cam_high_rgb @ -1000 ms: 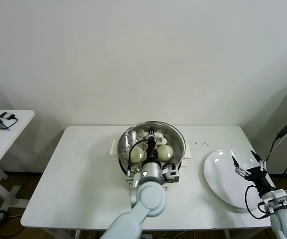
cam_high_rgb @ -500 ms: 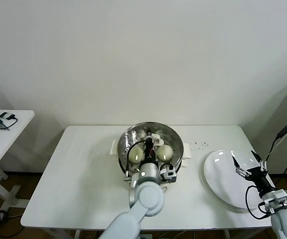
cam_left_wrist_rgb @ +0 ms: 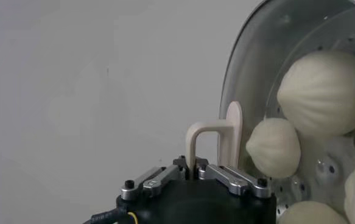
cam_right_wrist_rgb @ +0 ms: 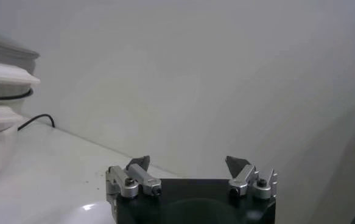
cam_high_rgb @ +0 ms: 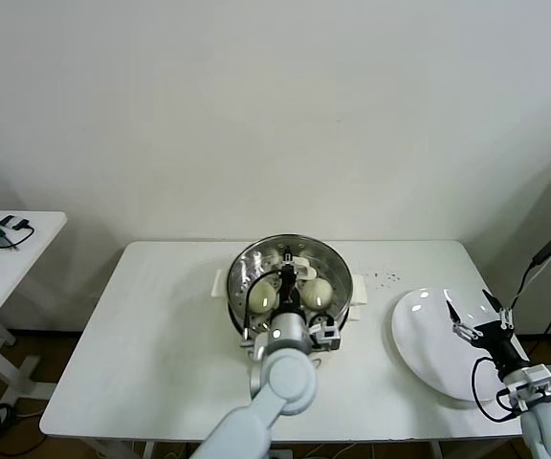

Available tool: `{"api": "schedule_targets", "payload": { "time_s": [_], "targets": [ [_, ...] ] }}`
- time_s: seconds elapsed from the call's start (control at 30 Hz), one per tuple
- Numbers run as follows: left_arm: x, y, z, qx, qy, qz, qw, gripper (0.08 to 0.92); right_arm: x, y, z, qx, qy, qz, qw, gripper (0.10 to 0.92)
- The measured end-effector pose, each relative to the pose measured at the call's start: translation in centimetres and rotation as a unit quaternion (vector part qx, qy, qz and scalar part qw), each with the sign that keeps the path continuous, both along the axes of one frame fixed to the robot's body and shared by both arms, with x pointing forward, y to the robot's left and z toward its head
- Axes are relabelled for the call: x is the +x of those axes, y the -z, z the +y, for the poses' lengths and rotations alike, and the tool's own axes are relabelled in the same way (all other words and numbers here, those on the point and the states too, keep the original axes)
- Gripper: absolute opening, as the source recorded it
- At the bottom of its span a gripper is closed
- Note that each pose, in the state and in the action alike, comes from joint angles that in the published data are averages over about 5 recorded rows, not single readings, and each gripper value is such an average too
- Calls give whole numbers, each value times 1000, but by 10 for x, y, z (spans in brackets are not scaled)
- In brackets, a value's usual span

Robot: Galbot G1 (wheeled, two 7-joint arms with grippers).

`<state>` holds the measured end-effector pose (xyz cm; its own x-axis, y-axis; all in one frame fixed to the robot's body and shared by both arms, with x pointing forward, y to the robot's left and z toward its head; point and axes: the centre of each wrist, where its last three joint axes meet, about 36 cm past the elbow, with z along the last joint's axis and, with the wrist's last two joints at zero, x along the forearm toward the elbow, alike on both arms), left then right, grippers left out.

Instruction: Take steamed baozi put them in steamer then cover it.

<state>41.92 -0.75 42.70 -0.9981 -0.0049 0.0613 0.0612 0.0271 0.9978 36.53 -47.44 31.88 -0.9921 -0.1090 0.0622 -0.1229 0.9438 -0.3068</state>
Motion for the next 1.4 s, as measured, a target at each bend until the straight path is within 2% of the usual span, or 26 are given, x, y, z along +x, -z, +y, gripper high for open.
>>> {"api": "schedule_targets", "payload": {
  "time_s": [0.1, 0.5, 0.83, 0.93, 1.17, 1.4],
  "targets": [
    [-1, 0, 2, 1, -2, 2, 1000, 190, 0, -1, 0, -1, 0, 0, 1000, 823],
    [-7, -3, 7, 0, 0, 0, 1000, 528, 1, -3, -1, -3, 0, 3, 1000, 823],
    [-25, -13, 19, -19, 12, 5, 1000, 789, 6, -14, 1, -10, 4, 14, 1000, 823],
    [-33, -16, 25, -28, 15, 10, 999, 818, 7, -15, 3, -10, 6, 19, 1000, 823],
    [-52, -25, 45, -49, 20, 20, 998, 823, 11, -19, 9, -6, 10, 23, 1000, 823],
    [-69, -42, 74, -76, 19, 5, 997, 823, 13, -18, 14, -6, 9, 28, 1000, 823]
  ]
}}
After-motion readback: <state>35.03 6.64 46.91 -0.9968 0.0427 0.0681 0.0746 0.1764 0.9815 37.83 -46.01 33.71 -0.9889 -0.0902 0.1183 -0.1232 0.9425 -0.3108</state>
